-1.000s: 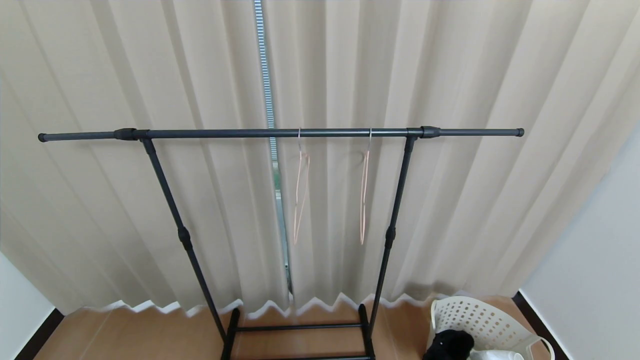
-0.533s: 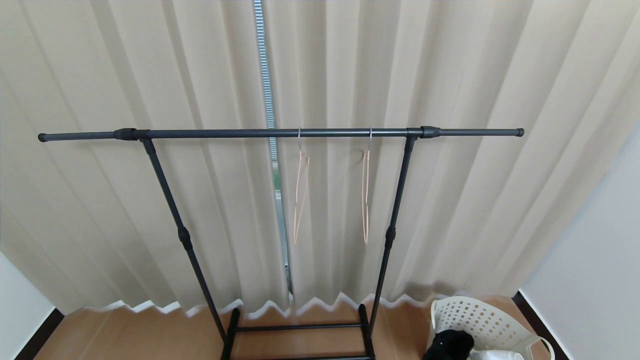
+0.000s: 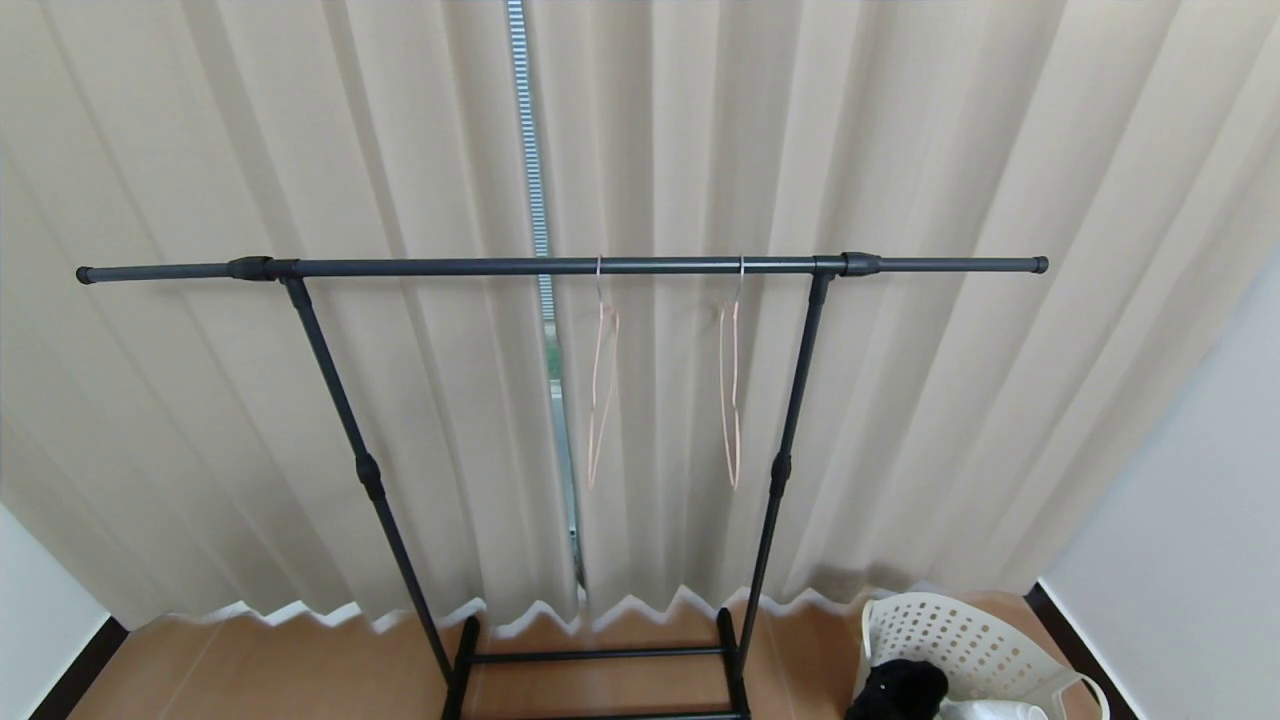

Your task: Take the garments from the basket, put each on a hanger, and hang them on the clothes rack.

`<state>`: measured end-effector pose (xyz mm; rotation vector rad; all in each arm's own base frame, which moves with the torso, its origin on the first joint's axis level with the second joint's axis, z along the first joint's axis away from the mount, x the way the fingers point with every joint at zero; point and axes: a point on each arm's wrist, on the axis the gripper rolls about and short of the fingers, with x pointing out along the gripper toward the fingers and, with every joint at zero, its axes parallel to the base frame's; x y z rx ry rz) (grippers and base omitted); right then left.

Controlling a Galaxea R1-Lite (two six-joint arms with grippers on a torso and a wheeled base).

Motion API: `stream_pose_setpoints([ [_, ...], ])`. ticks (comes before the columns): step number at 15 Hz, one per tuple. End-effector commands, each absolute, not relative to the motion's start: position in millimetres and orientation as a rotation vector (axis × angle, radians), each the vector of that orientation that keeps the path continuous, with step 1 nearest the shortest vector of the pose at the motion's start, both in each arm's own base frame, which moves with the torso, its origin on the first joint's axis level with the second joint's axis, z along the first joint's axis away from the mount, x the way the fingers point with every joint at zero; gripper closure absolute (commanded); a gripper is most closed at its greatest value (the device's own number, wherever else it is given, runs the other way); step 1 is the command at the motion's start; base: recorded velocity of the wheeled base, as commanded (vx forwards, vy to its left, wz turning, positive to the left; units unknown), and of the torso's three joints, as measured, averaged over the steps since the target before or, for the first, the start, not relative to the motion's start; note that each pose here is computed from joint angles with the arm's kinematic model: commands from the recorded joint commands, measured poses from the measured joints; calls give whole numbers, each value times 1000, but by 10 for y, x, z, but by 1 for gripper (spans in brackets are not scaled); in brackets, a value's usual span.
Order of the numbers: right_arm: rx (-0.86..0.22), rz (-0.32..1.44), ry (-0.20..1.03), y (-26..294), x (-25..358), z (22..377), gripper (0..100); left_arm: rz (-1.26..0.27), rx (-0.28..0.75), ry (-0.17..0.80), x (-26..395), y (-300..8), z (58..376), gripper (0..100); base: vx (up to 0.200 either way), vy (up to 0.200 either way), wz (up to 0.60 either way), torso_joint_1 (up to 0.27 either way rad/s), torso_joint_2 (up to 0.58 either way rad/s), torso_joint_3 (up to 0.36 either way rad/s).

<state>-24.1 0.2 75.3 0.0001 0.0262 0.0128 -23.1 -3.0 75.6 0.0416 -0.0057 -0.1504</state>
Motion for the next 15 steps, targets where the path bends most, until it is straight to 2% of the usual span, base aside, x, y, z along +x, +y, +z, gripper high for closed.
stream_pose_setpoints([
  [1, 0, 14, 28, 2, -240, 753, 0, -152, 41, -5, -231, -31, 756, 0, 0, 0, 0, 0, 0, 0],
  [3, 0, 14, 28, 2, -240, 753, 0, -153, 43, -5, -231, -31, 756, 0, 0, 0, 0, -35, 55, 47],
  [15, 0, 14, 28, 2, -240, 753, 0, -156, 41, -3, -231, -31, 755, 0, 0, 0, 0, -144, 338, 184],
])
